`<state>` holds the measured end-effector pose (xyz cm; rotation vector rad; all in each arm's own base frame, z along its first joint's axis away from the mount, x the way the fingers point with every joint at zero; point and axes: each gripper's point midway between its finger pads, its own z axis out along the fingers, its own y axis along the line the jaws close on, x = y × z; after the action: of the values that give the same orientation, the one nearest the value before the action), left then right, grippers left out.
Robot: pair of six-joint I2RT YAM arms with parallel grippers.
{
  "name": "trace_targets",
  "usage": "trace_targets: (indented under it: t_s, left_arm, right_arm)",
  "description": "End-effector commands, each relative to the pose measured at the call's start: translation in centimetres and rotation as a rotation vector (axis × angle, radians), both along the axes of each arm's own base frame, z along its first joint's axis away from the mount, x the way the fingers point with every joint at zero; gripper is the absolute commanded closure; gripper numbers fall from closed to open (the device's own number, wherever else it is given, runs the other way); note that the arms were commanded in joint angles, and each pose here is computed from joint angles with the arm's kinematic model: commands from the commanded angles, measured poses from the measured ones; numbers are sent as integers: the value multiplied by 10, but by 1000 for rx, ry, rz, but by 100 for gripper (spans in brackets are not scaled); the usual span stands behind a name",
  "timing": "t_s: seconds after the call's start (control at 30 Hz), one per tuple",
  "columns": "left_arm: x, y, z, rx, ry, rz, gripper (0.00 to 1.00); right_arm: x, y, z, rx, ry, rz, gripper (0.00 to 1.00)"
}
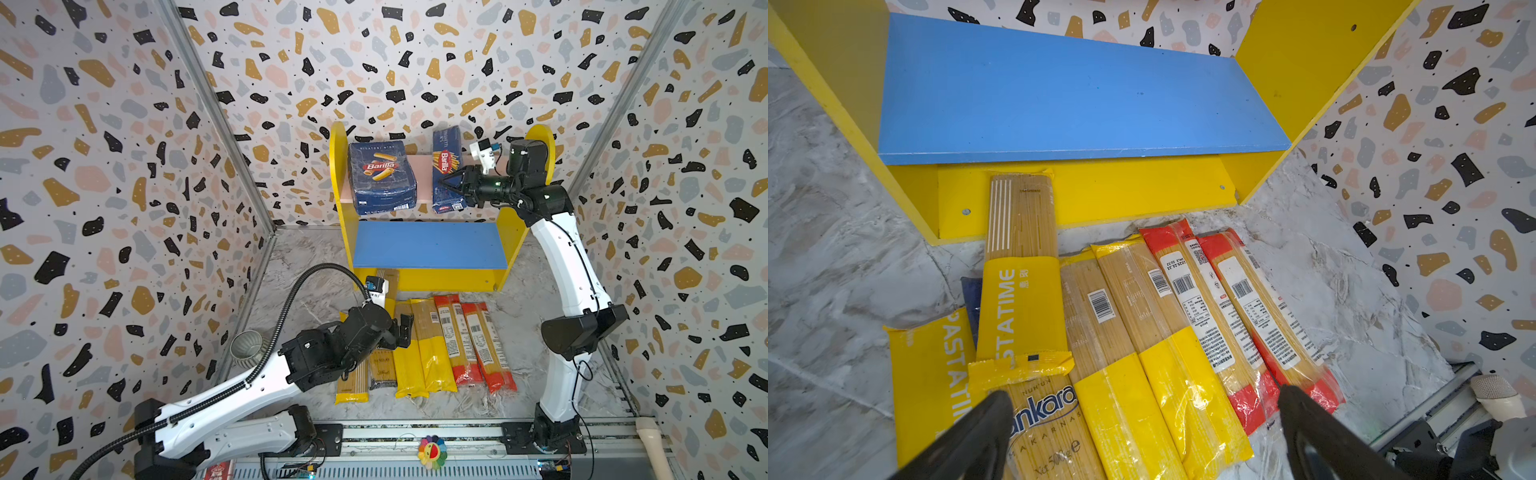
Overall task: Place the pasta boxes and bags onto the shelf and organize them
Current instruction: 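Set the spaghetti box on the pink shelf beside the Rigatoni box, release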
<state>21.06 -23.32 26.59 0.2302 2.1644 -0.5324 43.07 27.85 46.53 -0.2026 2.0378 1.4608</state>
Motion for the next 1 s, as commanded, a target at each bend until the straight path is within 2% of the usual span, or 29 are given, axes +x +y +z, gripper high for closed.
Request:
trace_targets:
  t_s: [0.0, 0.2, 0.27, 0.8, 0.83, 0.97]
  left_arm:
    - [1, 0, 0, -1, -14, -16, 0]
    - [-2, 7, -2, -12, -12, -13, 1]
    - [-4, 9, -1, -18, -13, -14, 0]
    - [-4, 14, 0, -4, -14, -19, 0]
    - [-4, 13, 0, -3, -15, -19, 0]
    - [-2, 12, -2, 2, -10, -16, 0]
  right_arm:
    - [-20, 4, 60, 59, -245, 35, 45]
    - [-18, 9, 46, 5, -224, -4, 22]
    - [-17, 2, 46, -25, -232, -46, 1]
    - [-9, -53, 36, -214, -264, -263, 1]
    - [-7, -53, 34, -218, -264, -263, 2]
    - [-1, -42, 27, -223, -265, -240, 16]
